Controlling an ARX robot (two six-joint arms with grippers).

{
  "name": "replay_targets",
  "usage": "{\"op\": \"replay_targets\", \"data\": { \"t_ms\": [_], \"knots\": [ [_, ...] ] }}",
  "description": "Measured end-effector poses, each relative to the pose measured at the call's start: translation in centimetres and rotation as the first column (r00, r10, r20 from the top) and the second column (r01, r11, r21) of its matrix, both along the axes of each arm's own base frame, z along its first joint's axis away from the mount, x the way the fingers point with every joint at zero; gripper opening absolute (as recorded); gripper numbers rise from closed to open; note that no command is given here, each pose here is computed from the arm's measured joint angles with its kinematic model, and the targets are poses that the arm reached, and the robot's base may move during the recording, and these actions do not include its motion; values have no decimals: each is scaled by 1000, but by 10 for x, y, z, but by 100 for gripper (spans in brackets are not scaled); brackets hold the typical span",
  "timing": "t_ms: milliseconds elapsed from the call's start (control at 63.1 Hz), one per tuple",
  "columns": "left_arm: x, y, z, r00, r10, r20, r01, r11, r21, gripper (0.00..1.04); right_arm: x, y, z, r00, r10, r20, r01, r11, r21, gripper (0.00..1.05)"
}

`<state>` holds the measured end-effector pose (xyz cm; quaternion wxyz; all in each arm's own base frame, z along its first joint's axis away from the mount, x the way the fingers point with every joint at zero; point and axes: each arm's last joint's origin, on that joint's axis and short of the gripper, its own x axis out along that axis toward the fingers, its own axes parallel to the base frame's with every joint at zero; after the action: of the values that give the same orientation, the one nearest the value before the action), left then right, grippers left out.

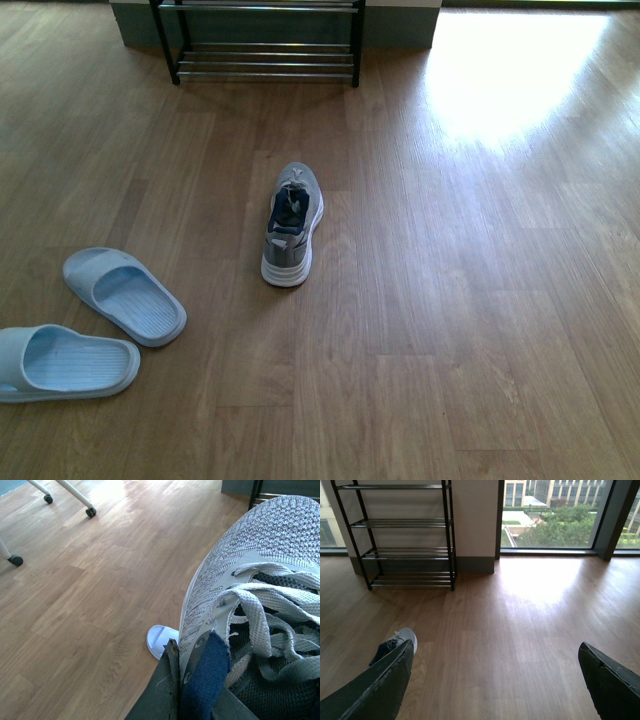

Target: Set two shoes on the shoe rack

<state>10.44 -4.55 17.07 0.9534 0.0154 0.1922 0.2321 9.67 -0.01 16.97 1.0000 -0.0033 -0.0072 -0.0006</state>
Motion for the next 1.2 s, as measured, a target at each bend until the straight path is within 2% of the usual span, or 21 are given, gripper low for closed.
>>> {"op": "replay_targets", "data": {
  "t_ms": [1204],
  "knots": [
    [-1, -1, 0, 1000, 6, 10, -6, 1000, -23, 1, 0, 0, 0, 1000, 0, 0, 0, 1000, 0, 96]
  ]
}}
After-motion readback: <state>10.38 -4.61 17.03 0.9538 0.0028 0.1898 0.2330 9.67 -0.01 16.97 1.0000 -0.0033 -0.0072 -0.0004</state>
